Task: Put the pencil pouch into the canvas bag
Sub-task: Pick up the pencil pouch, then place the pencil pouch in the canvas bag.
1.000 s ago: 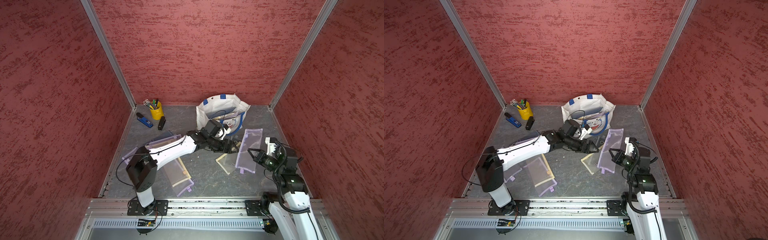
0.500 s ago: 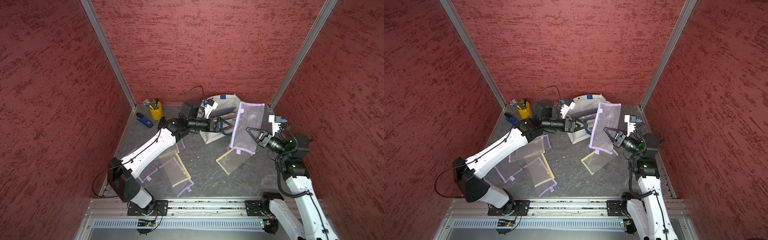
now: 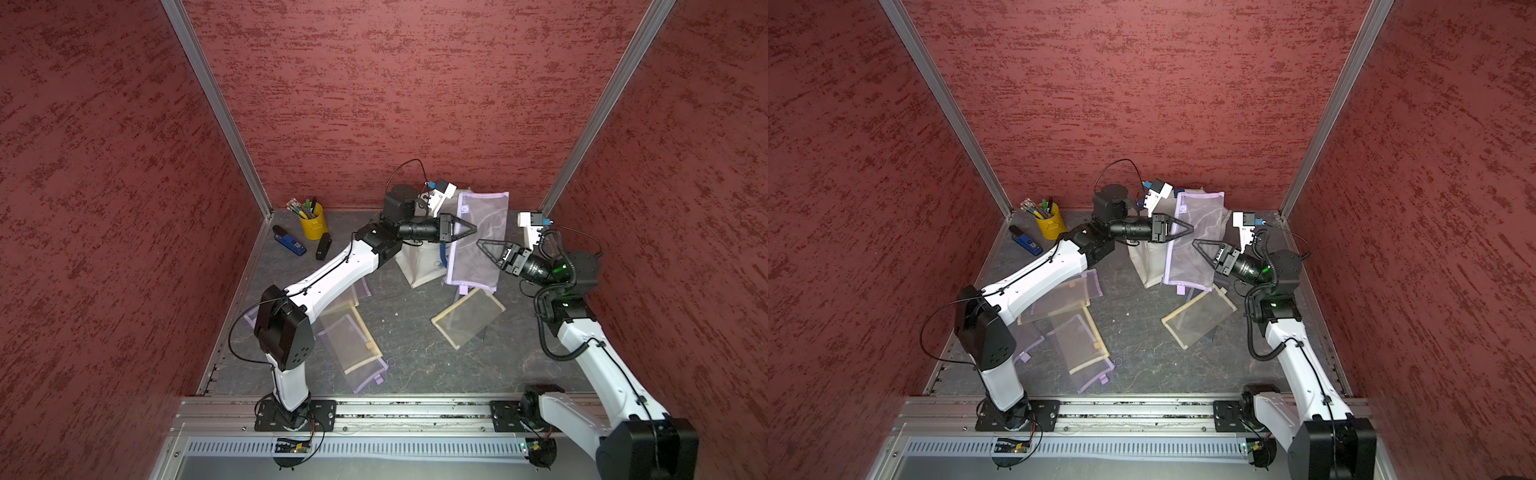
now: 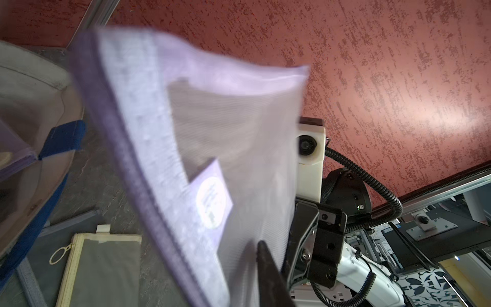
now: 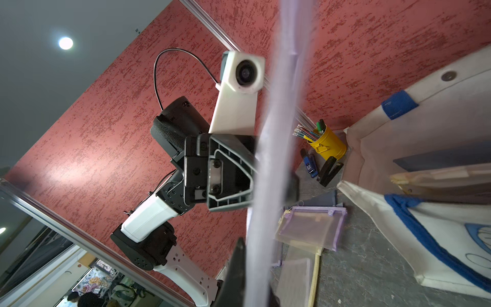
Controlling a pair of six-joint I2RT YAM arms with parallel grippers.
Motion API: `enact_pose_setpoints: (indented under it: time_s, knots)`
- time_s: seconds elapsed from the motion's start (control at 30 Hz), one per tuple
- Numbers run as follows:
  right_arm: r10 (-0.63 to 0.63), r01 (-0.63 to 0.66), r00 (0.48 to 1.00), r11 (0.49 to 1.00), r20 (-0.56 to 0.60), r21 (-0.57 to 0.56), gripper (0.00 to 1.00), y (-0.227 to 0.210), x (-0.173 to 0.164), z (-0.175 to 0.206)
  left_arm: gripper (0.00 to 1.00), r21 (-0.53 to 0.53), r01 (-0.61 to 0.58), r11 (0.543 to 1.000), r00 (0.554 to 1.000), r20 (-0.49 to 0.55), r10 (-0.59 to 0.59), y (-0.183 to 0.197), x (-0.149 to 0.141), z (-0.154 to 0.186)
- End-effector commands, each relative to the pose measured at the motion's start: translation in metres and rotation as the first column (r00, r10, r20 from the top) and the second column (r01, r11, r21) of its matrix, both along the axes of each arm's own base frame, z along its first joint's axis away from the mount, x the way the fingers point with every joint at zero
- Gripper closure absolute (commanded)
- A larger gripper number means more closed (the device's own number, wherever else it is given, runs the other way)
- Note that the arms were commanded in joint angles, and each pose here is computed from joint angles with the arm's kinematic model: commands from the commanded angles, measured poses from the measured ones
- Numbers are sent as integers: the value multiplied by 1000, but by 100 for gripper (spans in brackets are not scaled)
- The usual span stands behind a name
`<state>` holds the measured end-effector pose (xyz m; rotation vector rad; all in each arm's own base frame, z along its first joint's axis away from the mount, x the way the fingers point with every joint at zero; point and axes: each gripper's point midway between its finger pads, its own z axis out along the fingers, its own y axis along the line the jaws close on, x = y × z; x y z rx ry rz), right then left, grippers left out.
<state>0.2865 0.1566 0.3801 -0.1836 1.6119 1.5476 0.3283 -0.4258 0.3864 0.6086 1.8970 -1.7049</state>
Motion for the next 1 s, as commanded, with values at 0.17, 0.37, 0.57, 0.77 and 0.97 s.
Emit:
enact_pose_setpoints:
  time_s: [0.17,0.37,0.57,0.77,0.97]
  knots:
    - [-104,107,992,993,66,-55,31,-4,12,27,100,-10,-175,985,972,155,174,75,41,58]
    - [-228,216,973,955,-41,-203,1,-16,34,4,100,120,-401,908,864,380,331,116,102,81]
    - [-490,359,833,832,-256,-423,1,-54,49,-58,100,149,-586,797,690,608,393,125,177,73]
    - [-596,407,726,774,-342,-485,1,-73,36,-83,100,247,-680,690,596,735,324,104,218,16]
    - [-664,393,648,710,-373,-584,1,-89,11,-111,100,317,-693,648,574,786,230,77,227,-30]
